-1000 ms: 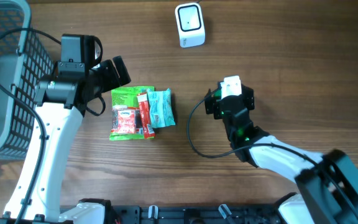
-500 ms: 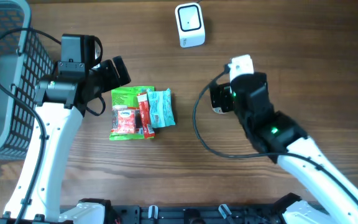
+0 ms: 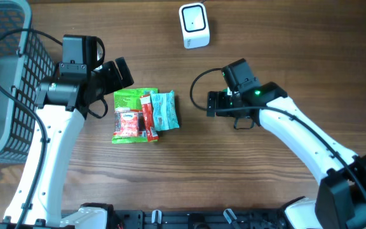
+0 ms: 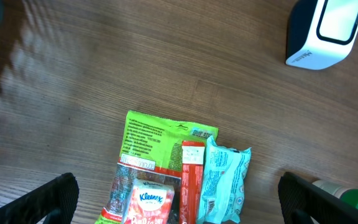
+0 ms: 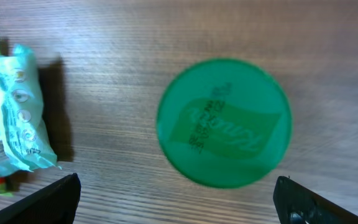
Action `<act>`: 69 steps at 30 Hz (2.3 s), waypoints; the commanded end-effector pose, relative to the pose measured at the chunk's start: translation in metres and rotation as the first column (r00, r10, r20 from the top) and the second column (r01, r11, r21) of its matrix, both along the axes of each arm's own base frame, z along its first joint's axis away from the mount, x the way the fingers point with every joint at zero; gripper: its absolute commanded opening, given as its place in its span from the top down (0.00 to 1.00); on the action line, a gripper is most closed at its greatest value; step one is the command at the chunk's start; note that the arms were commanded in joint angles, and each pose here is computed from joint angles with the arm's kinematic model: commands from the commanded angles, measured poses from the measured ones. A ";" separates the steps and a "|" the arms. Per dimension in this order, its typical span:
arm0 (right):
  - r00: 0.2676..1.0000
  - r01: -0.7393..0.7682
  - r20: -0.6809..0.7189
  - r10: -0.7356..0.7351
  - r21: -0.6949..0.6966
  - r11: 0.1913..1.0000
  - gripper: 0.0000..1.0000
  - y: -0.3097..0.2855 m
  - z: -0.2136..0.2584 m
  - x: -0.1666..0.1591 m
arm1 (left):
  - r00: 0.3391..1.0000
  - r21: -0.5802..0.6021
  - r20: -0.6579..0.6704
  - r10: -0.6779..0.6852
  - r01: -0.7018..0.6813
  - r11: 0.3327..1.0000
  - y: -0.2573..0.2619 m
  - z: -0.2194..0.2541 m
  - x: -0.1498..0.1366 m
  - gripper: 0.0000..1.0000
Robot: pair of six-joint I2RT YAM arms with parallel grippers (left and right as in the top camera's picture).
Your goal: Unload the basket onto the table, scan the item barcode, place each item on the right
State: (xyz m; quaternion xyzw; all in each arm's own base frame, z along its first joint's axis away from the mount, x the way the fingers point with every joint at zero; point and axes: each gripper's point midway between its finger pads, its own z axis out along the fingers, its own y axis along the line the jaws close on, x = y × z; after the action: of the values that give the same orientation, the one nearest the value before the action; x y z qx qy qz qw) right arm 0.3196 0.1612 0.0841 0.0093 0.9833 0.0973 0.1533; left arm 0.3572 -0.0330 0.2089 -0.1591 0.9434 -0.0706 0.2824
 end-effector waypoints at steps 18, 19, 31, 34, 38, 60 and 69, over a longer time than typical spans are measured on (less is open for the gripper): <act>0.991 0.129 -0.047 -0.126 0.064 0.990 0.00 -0.038 0.102 0.023 | 1.000 0.017 0.013 0.003 -0.004 1.000 0.004 0.005 0.001 0.00; 0.992 0.123 -0.045 -0.120 0.075 0.990 0.00 -0.034 0.100 0.026 | 1.000 0.016 0.013 0.003 -0.003 1.000 0.004 0.005 0.001 0.00; 0.953 0.285 -0.132 -0.274 0.074 0.956 0.08 -0.038 0.053 0.019 | 1.000 0.017 0.013 0.003 -0.003 1.000 0.004 0.005 0.001 0.00; 0.946 0.304 -0.145 -0.291 0.073 0.950 0.10 -0.039 0.034 0.017 | 1.000 0.017 0.013 0.003 -0.004 1.000 0.004 0.005 0.001 0.00; 0.947 0.294 -0.155 -0.282 0.065 0.953 0.10 -0.036 0.013 0.012 | 1.000 0.016 0.013 0.003 -0.003 1.000 0.004 0.005 0.001 0.00; 0.966 0.076 0.238 -0.106 0.134 0.988 0.11 -0.029 0.155 0.028 | 1.000 0.017 0.013 0.003 -0.004 1.000 0.004 0.005 0.001 0.00; 0.882 0.194 0.411 -0.232 0.132 0.972 0.29 -0.055 0.244 0.022 | 1.000 0.017 0.013 0.003 -0.003 1.000 0.004 0.005 0.001 0.00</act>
State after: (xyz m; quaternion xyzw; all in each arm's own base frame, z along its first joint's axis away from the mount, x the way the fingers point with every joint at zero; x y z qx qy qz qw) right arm 0.3465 0.1286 0.3101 0.0523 0.9265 0.1653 0.3340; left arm 0.3572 -0.0330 0.2089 -0.1592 0.9434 -0.0704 0.2824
